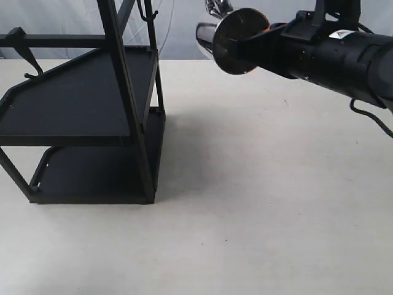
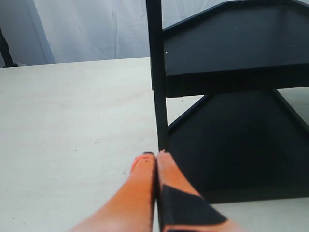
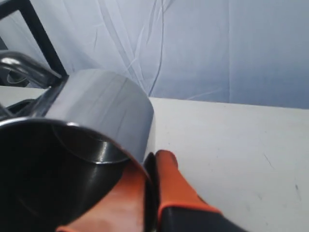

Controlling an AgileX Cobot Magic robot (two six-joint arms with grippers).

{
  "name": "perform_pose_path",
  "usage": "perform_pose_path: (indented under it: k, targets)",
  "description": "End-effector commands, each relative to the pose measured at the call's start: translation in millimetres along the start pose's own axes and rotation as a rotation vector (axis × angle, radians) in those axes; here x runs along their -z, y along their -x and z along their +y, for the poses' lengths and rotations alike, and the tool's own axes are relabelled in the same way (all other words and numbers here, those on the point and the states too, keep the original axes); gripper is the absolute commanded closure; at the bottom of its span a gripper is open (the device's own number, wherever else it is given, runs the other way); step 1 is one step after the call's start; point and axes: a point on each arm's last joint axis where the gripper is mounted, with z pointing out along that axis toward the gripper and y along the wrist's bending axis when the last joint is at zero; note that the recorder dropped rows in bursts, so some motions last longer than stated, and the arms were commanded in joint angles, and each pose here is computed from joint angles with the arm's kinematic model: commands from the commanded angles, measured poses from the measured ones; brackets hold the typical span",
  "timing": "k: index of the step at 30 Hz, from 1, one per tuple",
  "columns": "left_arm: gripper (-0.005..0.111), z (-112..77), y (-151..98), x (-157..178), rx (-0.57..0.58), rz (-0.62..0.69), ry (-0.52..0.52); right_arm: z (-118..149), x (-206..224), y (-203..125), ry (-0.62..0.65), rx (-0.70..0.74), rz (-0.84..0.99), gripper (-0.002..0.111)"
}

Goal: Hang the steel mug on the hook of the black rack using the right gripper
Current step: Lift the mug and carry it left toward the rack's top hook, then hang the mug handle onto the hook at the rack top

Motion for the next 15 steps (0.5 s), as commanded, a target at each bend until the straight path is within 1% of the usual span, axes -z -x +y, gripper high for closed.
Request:
perform_pose_path:
  k: [1, 8, 15]
  targets:
    - [0.107, 0.0, 1, 0, -0.002, -0.006, -0.001, 13, -13, 8, 0.003, 0.06, -0.062, 0.109]
    - [0.107, 0.0, 1, 0, -0.002, -0.006, -0.001, 30, -31, 9, 0.009, 0.111, -0.104, 0.109]
    - [0.107, 0.0, 1, 0, -0.002, -0.006, -0.001, 49, -44, 4, 0.042, 0.166, -0.119, 0.109]
